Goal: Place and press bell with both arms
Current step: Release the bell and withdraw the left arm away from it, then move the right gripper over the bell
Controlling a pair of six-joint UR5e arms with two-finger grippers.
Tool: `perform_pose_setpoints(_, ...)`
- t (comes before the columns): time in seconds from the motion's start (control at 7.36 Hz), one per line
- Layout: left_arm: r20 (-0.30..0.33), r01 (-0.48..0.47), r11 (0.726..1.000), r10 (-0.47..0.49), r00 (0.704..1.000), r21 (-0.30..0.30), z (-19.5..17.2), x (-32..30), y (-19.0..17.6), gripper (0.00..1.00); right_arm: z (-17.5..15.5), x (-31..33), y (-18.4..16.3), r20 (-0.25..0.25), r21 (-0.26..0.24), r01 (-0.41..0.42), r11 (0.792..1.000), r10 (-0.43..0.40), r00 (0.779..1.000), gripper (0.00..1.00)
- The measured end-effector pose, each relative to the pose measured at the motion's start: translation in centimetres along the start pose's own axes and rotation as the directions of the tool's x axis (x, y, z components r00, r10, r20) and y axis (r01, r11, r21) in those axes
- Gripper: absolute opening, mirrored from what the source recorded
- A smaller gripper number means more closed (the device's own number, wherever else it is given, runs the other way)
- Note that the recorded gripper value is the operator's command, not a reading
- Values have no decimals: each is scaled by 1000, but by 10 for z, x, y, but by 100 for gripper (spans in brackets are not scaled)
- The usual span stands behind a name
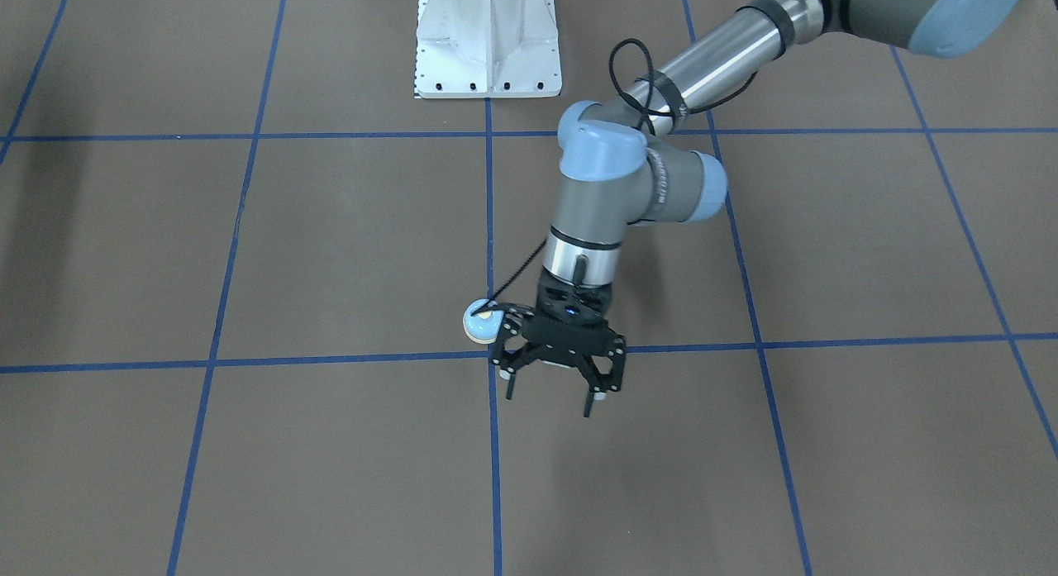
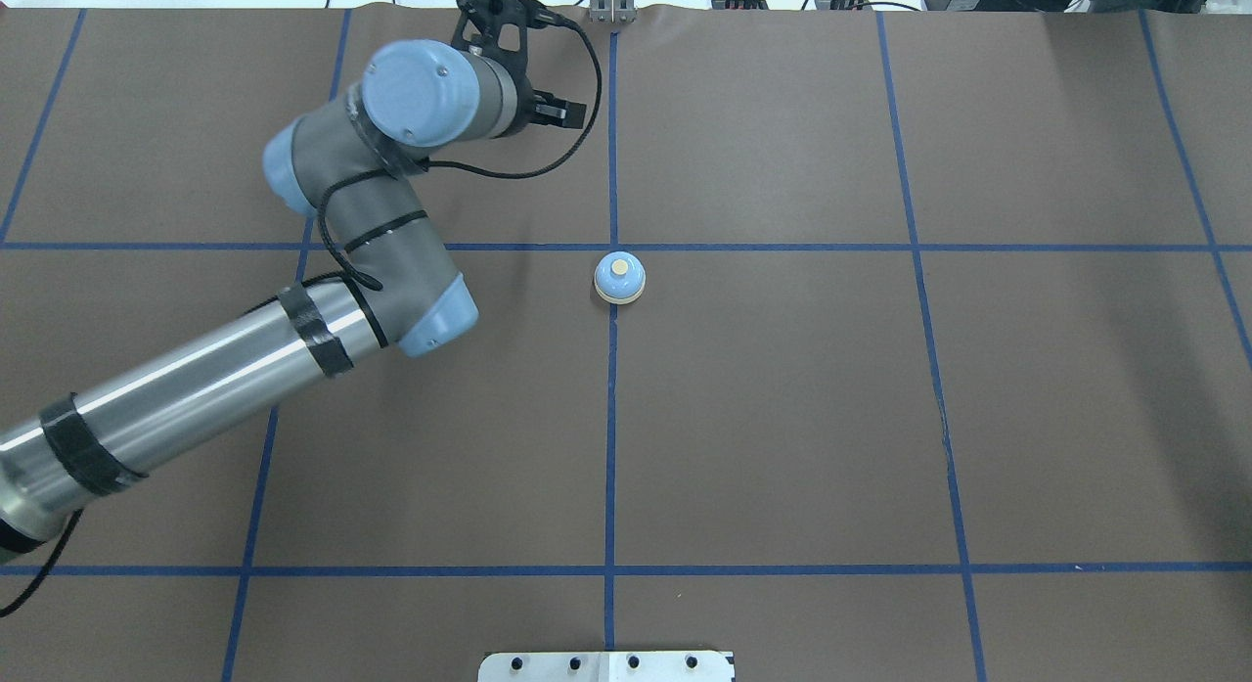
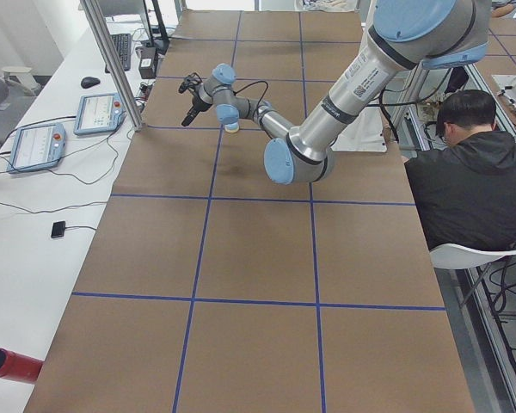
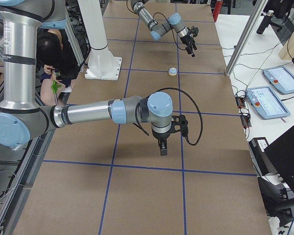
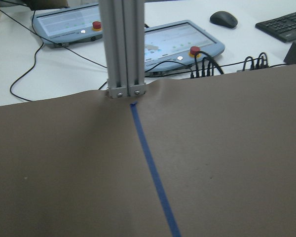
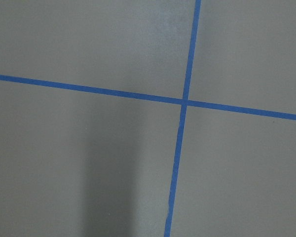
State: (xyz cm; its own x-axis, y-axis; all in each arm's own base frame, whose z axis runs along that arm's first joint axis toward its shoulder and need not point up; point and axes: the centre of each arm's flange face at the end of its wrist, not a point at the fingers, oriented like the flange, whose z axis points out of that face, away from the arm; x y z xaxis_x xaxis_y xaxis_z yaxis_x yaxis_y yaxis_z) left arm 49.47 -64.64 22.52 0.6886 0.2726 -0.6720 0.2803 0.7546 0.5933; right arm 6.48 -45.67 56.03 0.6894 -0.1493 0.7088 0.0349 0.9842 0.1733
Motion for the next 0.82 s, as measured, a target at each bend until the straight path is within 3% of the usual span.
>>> perform_pose_setpoints(0.41, 48, -97, 985, 105, 993, -145, 6, -165, 8, 100, 10, -90, -94, 17, 1, 61, 998, -61, 998, 100)
perform_pose_setpoints(0.82, 42, -119, 958, 134, 990, -260, -28, -320, 46, 100, 27, -234, -183, 51, -1, -1, 1000, 2, 999, 100)
